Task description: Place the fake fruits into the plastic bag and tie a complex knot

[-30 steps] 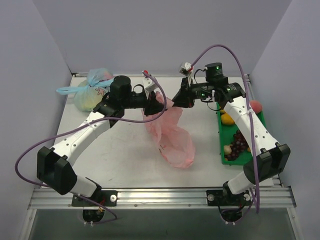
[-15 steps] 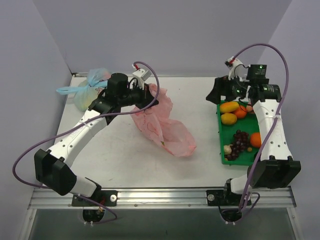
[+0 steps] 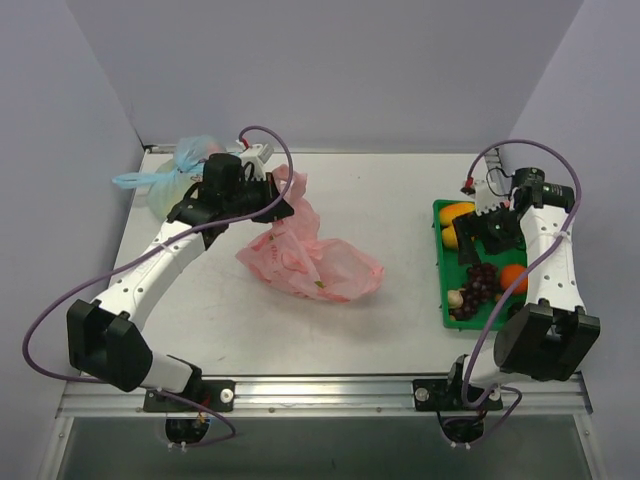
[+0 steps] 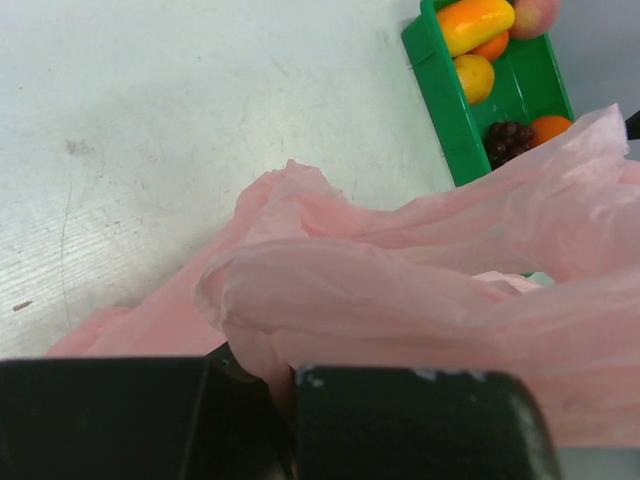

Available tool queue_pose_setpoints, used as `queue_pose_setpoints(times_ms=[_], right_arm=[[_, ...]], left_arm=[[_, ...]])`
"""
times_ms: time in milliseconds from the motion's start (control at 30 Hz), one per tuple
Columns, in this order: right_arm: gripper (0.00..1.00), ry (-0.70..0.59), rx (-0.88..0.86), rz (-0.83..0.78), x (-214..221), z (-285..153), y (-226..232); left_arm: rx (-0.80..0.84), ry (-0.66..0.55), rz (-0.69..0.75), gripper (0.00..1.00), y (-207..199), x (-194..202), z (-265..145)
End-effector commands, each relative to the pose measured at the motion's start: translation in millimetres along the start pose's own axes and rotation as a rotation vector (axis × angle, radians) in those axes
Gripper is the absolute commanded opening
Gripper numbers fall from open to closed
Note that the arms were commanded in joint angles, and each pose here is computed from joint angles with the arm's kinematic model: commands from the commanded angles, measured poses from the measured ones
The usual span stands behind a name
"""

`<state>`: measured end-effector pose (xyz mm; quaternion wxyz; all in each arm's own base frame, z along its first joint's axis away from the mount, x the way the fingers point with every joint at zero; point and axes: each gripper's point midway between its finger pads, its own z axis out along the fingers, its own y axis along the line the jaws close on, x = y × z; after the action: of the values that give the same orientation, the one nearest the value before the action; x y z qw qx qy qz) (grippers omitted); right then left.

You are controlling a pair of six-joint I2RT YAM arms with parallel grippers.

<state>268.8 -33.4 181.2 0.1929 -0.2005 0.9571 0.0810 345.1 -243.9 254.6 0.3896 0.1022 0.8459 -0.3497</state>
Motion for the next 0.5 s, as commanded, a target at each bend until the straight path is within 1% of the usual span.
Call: queue_pose_setpoints(times_ms=[0,133,167,300,467], right_arm=[[0.81,0.189,-0.008,-0.058,47.0,-5.0,-7.3],[0.8,0.165,0.127,0.134,46.0,-20.9,-51.1],[0.81,0.187,0.18,0.163,51.2,-24.7,-62.5],[0.83,0.241,0.319,0.197,65.4,-19.0,-99.4],[0.84,0.299,0.401,0.242,77.2,1.8,-122.9]], left_arm=[[0.073,-0.037,-0.015,0.0,-9.8,-10.7,-5.7],[0.083,-0.037,-0.017,0.0,-9.8,-8.5,-5.9],[0.085,-0.038,-0.016,0.0,-9.3,-7.8,-5.8],[0.086,-0.039,-0.016,0.0,-6.9,-7.5,-5.2],[0.087,-0.034,-0.023,0.0,-3.6,-8.3,-3.1]])
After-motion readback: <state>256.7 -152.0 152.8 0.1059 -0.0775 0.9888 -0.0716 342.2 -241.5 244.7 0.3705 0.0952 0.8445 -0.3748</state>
